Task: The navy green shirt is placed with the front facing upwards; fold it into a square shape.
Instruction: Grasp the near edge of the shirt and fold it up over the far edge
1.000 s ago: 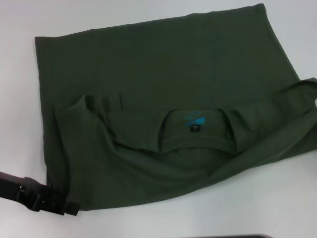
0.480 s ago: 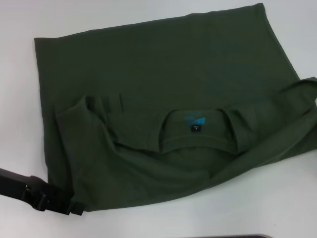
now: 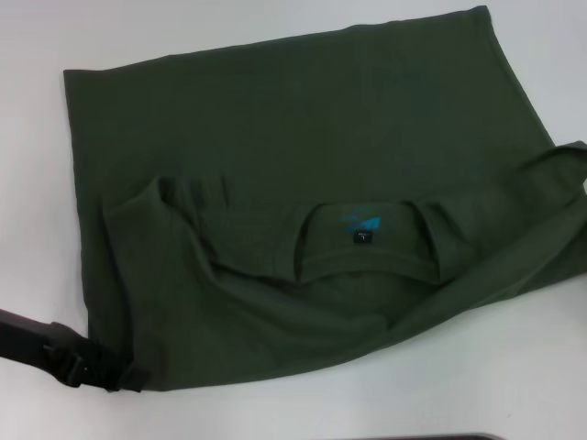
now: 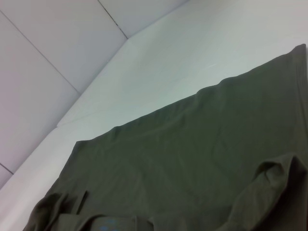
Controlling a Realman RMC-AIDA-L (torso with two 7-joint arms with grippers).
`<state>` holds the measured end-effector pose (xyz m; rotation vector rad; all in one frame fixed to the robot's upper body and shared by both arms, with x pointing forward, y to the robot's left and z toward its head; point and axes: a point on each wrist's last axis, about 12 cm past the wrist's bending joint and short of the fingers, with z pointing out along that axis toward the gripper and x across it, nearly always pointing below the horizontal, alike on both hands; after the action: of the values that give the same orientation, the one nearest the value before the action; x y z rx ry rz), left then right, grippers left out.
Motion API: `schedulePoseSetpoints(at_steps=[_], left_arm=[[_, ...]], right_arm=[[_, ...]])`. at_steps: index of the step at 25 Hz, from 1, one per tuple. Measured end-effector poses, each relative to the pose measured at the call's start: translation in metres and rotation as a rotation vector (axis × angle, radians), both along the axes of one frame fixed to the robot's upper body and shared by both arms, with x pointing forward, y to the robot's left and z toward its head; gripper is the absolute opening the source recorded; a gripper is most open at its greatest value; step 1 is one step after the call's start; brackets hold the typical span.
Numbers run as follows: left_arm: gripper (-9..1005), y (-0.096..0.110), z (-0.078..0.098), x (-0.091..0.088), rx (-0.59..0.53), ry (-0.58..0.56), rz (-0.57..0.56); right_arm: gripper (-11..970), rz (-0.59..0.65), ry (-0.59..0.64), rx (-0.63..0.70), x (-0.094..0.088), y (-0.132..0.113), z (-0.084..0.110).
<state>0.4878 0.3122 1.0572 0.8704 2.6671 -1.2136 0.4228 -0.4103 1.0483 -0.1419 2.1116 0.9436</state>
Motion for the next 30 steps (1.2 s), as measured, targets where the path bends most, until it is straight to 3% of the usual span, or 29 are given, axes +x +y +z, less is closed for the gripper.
schedulePoseSetpoints(at_steps=[3,8,17,30], left_arm=[[508,0.000,0.000,0.001,0.012,0.001,-0.004],[269,0.000,-0.001,0.002,0.019,-0.005,0.001],[11,0.000,-0.001,0.002,0.019,-0.003,-0.003],[11,0.014,0.011,0.000,0.014,0.007,-0.062]], right_arm=[[43,0.001,-0.001,0.000,0.000,0.000,0.000],[43,0.002,-0.002,0.001,0.001,0.001,0.000],[43,0.001,-0.003,-0.001,0.002,0.001,0.000],[43,-0.014,0.012,-0.004,-0.008,0.000,-0.005]])
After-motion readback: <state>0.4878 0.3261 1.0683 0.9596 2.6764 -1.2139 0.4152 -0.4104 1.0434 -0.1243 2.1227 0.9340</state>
